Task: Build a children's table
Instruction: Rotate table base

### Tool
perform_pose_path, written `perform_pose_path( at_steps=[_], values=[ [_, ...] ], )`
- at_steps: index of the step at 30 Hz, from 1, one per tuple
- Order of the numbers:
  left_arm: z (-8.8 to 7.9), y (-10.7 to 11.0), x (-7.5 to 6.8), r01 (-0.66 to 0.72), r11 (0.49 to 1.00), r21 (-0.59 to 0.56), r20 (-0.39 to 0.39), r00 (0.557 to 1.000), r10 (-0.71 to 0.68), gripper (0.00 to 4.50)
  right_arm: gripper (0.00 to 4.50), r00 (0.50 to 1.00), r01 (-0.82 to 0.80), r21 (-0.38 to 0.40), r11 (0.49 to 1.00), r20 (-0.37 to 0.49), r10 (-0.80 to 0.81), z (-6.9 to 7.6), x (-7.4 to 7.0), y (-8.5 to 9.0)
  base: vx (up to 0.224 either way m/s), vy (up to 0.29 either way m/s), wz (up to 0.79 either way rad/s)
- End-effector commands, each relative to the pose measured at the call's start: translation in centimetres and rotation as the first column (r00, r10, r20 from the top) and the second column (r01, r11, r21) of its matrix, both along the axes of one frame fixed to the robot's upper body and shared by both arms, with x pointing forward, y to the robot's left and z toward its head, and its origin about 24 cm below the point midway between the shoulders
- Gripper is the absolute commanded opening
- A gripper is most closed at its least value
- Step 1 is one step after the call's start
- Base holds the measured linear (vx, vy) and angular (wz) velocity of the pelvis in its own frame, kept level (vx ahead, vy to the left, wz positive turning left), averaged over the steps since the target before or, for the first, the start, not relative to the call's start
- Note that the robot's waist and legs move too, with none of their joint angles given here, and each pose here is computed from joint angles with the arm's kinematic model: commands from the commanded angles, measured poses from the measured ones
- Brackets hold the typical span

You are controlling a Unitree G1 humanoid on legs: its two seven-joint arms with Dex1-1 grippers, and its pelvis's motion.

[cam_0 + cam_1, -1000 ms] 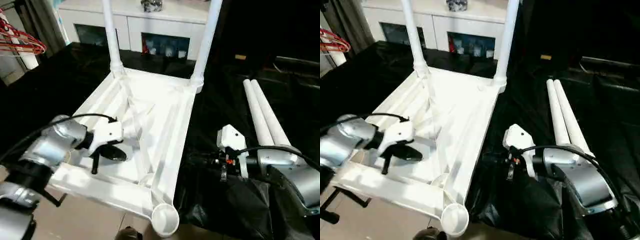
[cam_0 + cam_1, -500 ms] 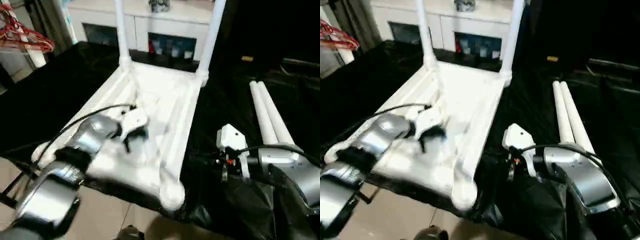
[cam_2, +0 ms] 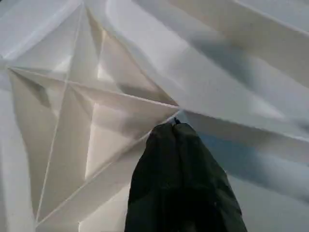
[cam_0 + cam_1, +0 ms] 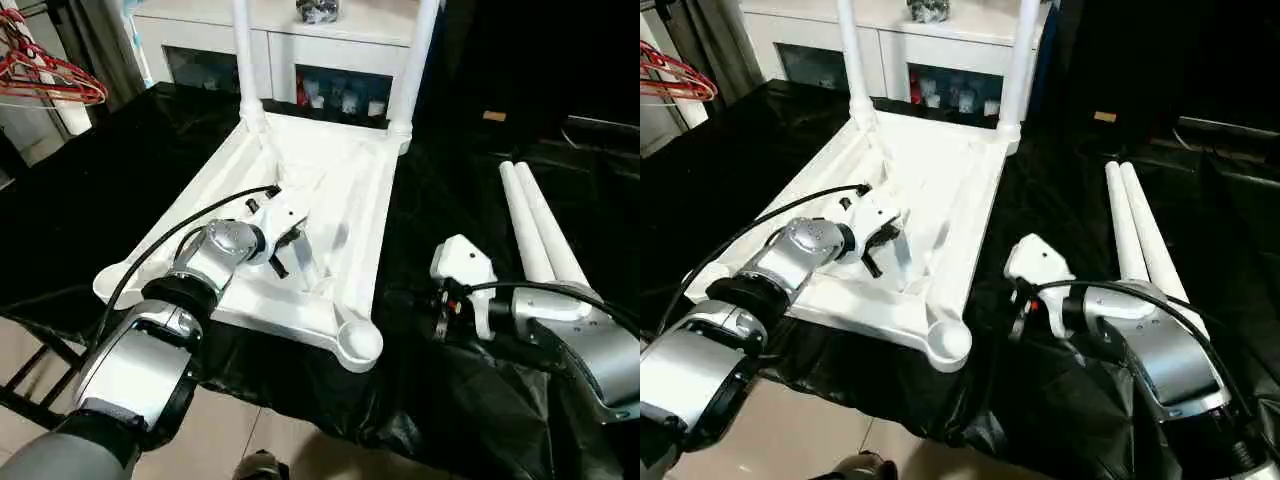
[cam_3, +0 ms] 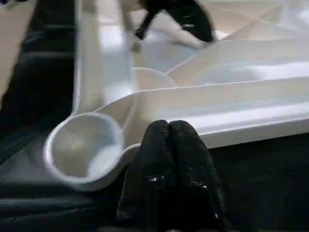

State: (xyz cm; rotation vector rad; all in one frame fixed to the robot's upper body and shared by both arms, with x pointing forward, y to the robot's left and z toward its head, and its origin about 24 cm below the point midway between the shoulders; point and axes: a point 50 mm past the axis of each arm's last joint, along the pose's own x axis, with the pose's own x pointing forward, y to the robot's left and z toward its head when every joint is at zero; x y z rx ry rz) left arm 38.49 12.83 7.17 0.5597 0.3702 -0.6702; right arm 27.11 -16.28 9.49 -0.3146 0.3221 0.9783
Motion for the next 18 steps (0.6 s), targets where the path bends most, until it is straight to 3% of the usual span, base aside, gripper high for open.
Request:
perform_pose_path(
  at_steps=[1,5,8,9,11,13,14,15,18],
  values=[
    [2.4,0.2,0.5,0.010,0.996,-0.094,0.084,0.996,-0.002,0.00,0.03,0.993,0.115,0.013,0.993,0.033,-0.115,0.5,0.4,-0.9,0.000,0.000,0.00],
    [4.0,1.3,-0.4,0.040,0.975,-0.218,0.133,0.991,-0.010,0.33,0.29,0.931,0.352,0.098,0.931,0.065,-0.359,0.8,1.5,-1.9,0.000,0.000,0.00],
    [4.2,1.5,-0.5,0.032,0.974,-0.226,0.144,0.990,0.001,0.54,0.49,0.922,0.373,0.105,0.922,0.067,-0.381,0.7,1.5,-2.0,0.000,0.000,0.00],
    [4.7,1.6,-1.6,0.051,0.958,-0.281,0.160,0.987,-0.006,0.73,0.69,0.865,0.492,0.103,0.865,0.060,-0.499,0.7,2.2,-2.8,0.000,0.000,0.00],
    [4.9,1.5,-2.0,0.062,0.952,-0.299,0.166,0.986,-0.012,0.85,0.79,0.833,0.544,0.099,0.833,0.055,-0.550,0.6,2.4,-3.3,0.000,0.000,0.00],
    [5.1,1.1,-3.0,0.091,0.943,-0.319,0.171,0.985,-0.037,1.04,0.98,0.752,0.652,0.101,0.751,0.035,-0.658,0.7,3.0,-4.4,0.000,0.000,0.00],
    [5.1,1.1,-3.0,0.091,0.943,-0.319,0.171,0.985,-0.037,1.04,0.98,0.752,0.652,0.101,0.751,0.035,-0.658,0.7,3.0,-4.4,0.000,0.000,0.00],
    [4.8,0.1,-4.2,0.136,0.930,-0.342,0.160,0.984,-0.085,1.15,1.10,0.680,0.728,0.118,0.675,-0.004,-0.733,0.7,3.5,-5.3,0.000,0.000,0.00],
    [4.6,-0.9,-5.5,0.178,0.919,-0.351,0.151,0.980,-0.132,1.32,1.34,0.610,0.789,0.097,0.606,-0.015,-0.792,0.6,4.0,-6.2,0.000,0.000,0.00]
  ],
)
